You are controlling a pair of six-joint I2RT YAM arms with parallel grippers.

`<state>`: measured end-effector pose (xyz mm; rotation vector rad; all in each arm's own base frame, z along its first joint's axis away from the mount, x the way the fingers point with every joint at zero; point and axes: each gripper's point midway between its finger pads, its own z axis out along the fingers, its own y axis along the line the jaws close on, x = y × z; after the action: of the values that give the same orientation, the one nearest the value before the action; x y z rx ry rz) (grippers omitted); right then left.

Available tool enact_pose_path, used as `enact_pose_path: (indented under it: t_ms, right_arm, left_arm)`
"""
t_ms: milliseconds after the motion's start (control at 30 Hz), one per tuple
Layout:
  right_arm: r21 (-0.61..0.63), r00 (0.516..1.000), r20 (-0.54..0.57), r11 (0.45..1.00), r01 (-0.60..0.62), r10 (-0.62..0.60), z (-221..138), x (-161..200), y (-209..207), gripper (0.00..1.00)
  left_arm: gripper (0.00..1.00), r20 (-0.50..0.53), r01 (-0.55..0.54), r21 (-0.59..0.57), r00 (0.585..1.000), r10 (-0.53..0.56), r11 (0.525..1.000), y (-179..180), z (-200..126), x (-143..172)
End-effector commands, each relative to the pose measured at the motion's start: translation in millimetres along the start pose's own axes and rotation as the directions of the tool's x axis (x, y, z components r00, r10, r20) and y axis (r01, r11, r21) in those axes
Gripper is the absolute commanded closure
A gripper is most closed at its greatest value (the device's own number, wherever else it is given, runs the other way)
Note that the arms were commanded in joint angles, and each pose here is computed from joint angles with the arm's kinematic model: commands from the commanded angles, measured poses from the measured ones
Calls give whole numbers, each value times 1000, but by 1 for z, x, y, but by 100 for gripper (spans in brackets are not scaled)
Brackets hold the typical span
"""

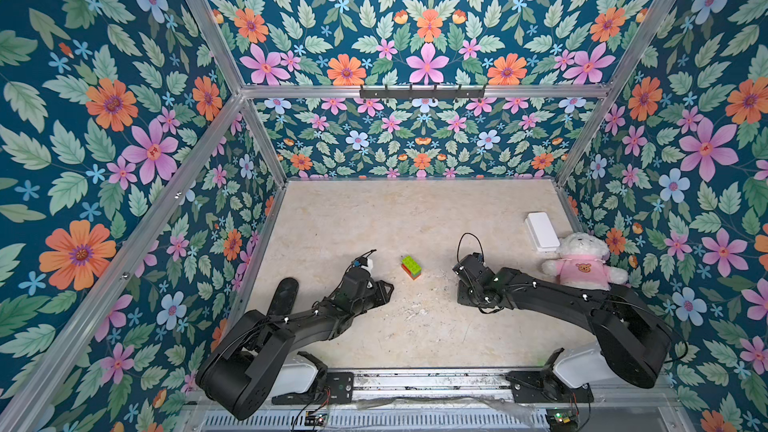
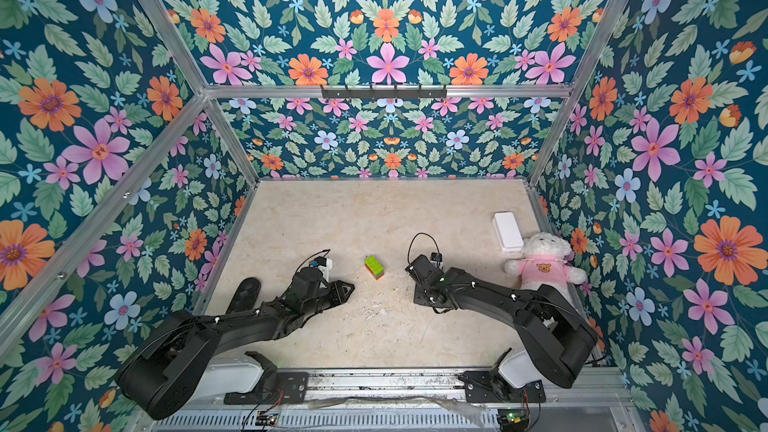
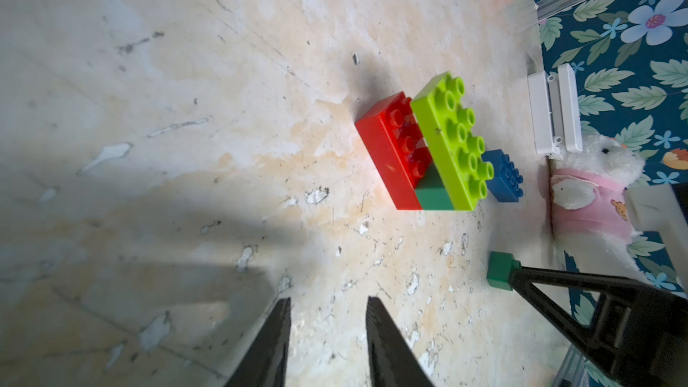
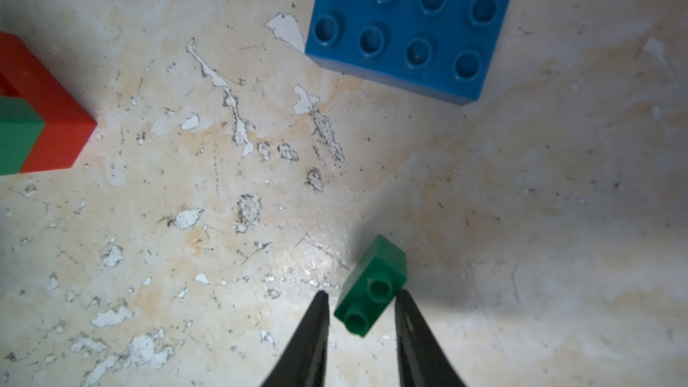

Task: Assemble the number 5 with lego
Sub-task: Pick up the lego brick from the center of the board.

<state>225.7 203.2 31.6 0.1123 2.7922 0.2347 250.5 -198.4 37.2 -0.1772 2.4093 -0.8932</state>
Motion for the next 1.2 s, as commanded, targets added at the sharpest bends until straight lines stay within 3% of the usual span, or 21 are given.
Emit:
enact_pose_path:
  t_ms: [0,400,600,867,1000,1167]
  right_arm:
    - [4,1000,3,1000,-4,4,1,-2,2,75]
    - [12,1000,-8,1000,24,-24,-1,1,0,91]
    - [17,999,-1,999,34,-34,-2,-1,0,78]
    - [20,999,-6,998,53,-53,1,-1,3,80]
    - [19,998,8,998,62,-62,-1,-5,8,73]
    - [26,997,6,997,78,-78,-1,-6,10,72]
  left_arm:
    - [63,12,-4,22,1000,4,1000,-5,0,-3]
    - [63,14,-1,22,1000,1,1000,-4,2,-3]
    - [62,21,2,22,1000,-3,1000,-4,-1,-4]
    - [62,28,-5,26,1000,4,1000,-8,-3,-7]
    - [62,31,-1,30,1000,0,1000,-9,-4,-8]
    - [62,30,-7,38,1000,6,999,-11,-4,-8]
